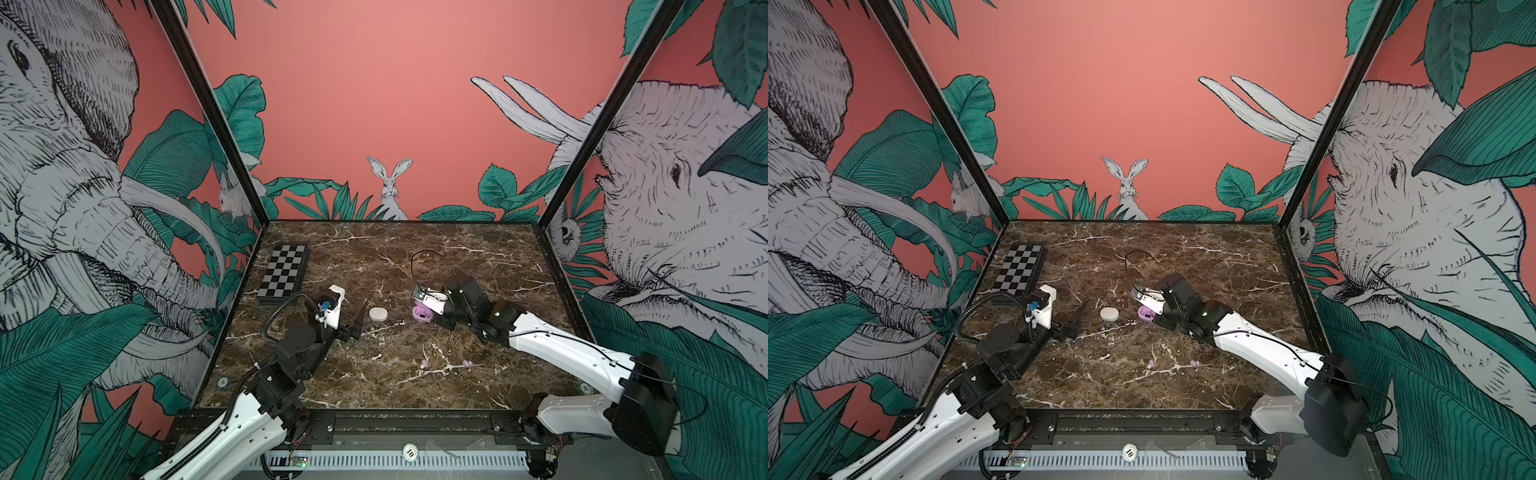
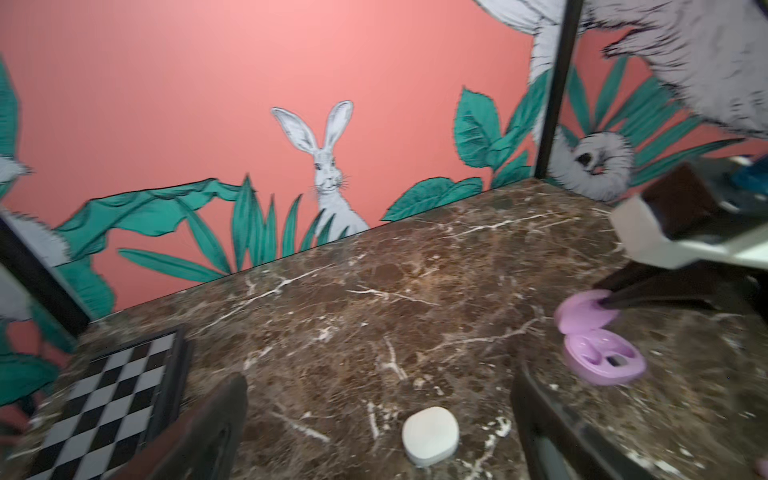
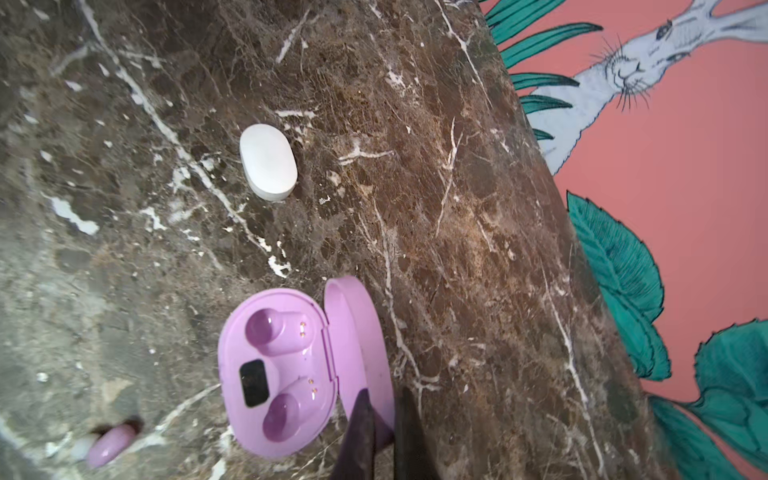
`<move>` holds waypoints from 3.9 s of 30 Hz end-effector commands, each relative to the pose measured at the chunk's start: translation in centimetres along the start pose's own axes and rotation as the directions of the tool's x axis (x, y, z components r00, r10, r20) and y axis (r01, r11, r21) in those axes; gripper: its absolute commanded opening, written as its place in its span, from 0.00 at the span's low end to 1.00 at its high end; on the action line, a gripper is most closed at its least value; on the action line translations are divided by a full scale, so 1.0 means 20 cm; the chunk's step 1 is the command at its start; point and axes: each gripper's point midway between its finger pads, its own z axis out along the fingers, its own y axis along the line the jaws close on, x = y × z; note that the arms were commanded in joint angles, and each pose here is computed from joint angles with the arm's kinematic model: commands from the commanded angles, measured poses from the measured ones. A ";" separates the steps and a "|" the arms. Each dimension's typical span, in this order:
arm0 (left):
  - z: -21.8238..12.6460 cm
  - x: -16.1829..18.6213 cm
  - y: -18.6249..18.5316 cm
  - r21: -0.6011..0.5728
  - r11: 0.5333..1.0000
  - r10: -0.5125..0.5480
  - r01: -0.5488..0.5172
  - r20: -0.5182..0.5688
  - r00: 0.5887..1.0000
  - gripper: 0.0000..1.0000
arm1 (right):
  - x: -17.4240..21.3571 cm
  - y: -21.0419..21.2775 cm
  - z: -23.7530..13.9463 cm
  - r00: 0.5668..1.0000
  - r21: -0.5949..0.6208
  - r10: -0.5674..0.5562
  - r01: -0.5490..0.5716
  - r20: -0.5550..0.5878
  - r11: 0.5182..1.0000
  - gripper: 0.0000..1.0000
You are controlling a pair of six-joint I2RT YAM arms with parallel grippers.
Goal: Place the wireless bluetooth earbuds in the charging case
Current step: 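Lower the open pink case to the table while the left arm withdraws, then raise the right gripper away from the open pink case, then move the right gripper toward the pink earbuds nearer the robot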
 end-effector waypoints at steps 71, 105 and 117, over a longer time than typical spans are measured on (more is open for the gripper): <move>-0.02 -0.01 0.11 -0.122 0.991 0.055 -0.050 0.034 0.998 0.99 | 0.16 0.11 0.57 0.987 -0.075 -0.162 0.161 -0.011 0.984 0.00; -0.02 -0.01 0.11 -0.121 0.991 0.056 -0.052 0.033 0.998 0.99 | -0.02 0.05 0.45 0.992 -0.032 -0.067 0.071 0.109 0.997 0.77; -0.01 0.00 0.08 -0.090 0.996 0.010 -0.007 0.028 1.000 0.99 | -0.37 -0.36 -0.17 0.864 0.160 0.224 -0.325 0.451 0.932 0.98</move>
